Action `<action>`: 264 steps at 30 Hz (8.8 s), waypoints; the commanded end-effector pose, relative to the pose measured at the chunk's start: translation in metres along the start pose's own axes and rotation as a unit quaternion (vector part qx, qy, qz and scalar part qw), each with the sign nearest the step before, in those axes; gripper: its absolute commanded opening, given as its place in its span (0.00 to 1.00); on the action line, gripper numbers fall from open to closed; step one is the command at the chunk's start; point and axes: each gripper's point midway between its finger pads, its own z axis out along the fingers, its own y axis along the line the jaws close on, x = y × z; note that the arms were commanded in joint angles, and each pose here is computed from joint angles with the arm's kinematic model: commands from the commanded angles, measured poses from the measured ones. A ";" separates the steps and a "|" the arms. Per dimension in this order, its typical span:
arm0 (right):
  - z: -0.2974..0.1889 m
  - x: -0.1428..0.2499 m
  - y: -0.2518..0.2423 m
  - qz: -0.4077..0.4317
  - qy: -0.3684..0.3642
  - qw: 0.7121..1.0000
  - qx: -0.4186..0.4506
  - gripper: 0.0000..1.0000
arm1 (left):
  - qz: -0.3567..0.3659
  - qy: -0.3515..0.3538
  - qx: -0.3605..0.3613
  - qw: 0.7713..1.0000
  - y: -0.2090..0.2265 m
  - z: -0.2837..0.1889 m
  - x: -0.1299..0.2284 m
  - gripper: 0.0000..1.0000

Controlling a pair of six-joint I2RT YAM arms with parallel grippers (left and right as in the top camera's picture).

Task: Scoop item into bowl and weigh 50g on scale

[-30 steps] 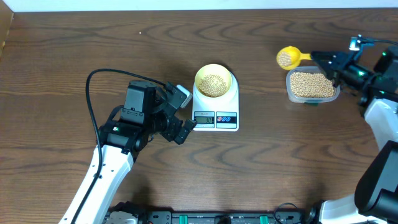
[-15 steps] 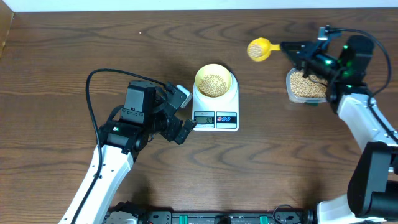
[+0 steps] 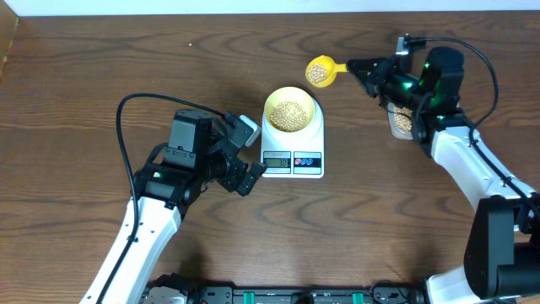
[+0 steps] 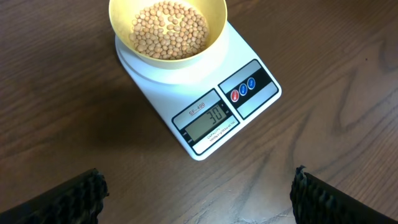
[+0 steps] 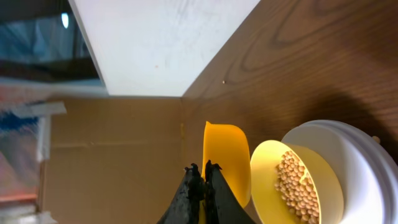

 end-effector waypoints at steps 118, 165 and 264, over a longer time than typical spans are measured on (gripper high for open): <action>0.040 0.073 0.012 -0.622 0.061 0.780 -0.037 0.01 | -0.005 0.002 -0.006 1.000 0.003 0.000 0.001 0.97; 0.034 0.081 0.006 -0.645 0.087 0.757 -0.057 0.01 | -0.005 0.002 -0.006 1.000 0.003 0.000 0.001 0.97; -0.141 -0.038 -0.148 -0.148 -0.075 0.887 0.430 0.01 | -0.005 0.002 -0.006 1.000 0.003 0.000 0.001 0.97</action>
